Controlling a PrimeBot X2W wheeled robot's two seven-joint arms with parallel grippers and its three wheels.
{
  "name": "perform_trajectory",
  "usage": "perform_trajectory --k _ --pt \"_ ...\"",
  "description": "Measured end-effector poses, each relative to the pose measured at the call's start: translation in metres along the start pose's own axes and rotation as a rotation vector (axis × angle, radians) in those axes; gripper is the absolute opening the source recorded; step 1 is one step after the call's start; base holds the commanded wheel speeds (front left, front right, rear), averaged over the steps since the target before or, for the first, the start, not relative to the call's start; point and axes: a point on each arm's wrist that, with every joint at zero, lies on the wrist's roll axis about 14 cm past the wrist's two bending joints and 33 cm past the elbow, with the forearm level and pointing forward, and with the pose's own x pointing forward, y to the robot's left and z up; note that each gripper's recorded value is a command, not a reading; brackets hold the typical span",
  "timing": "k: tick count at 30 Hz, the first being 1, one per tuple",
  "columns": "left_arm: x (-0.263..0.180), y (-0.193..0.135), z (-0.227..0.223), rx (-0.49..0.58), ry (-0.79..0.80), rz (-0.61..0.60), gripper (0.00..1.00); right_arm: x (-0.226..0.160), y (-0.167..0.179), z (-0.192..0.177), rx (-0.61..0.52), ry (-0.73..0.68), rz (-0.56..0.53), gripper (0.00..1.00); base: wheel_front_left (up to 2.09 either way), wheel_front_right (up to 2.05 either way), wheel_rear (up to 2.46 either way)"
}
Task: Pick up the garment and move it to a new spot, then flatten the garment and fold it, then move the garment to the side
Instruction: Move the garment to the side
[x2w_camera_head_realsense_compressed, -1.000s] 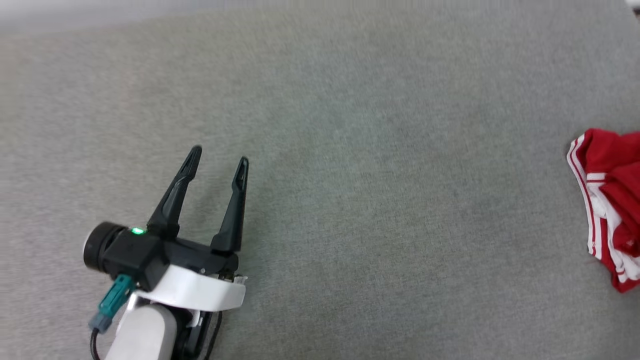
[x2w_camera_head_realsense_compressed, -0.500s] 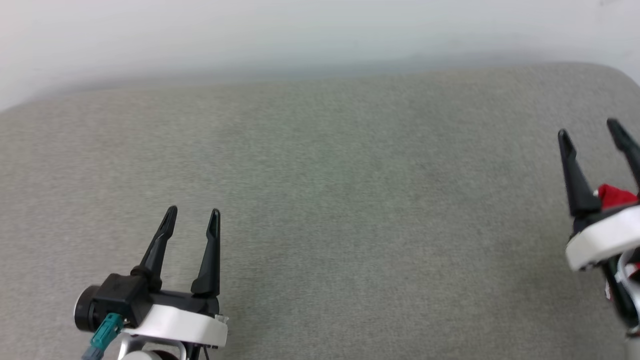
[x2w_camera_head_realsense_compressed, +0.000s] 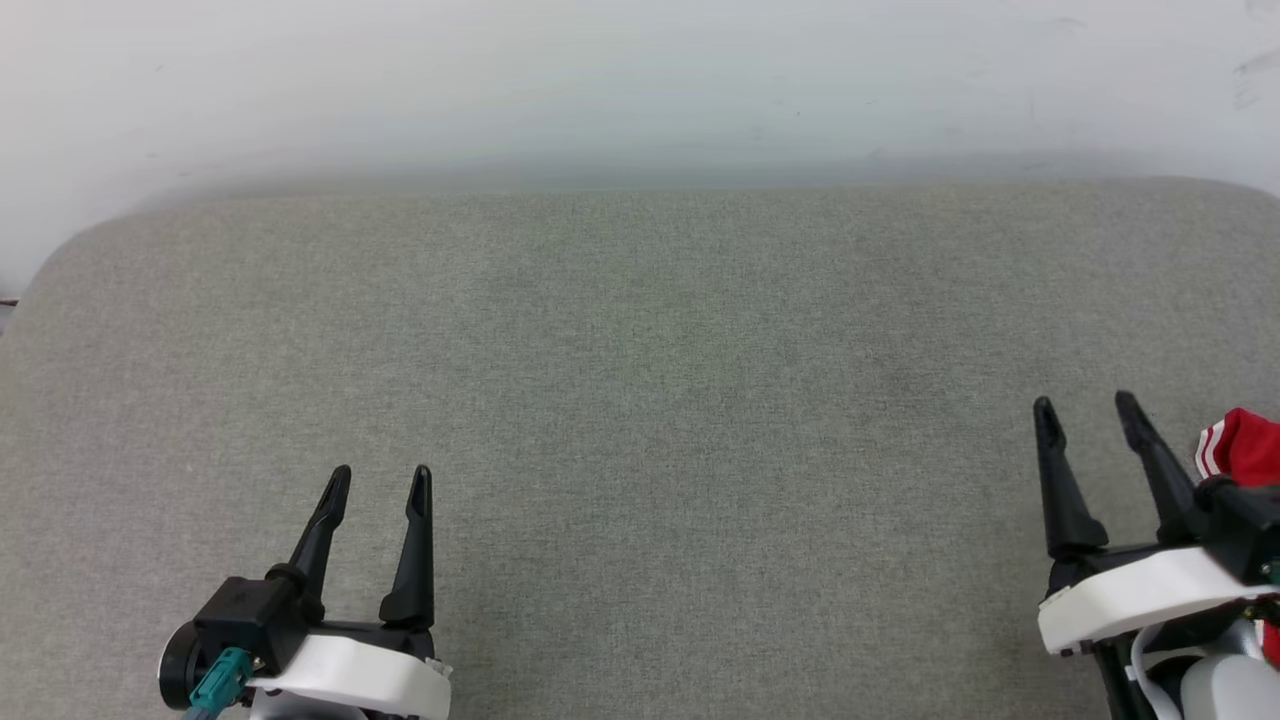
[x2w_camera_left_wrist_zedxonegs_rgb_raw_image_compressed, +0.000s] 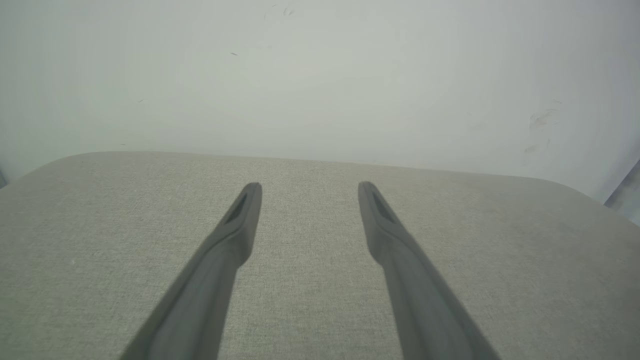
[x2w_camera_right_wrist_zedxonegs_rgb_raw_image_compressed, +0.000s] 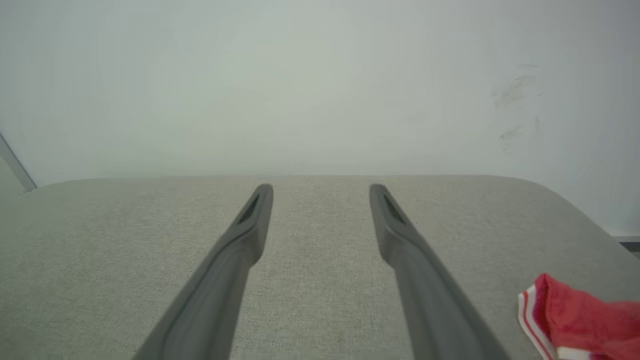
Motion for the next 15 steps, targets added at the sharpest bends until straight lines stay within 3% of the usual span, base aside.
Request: perform_trajectory --k 15 --pt "0.000 0.002 0.001 0.029 -0.005 0.005 1.00 0.000 0.005 -0.012 0.024 0.006 0.001 1.00 0.00 0.00 0.00"
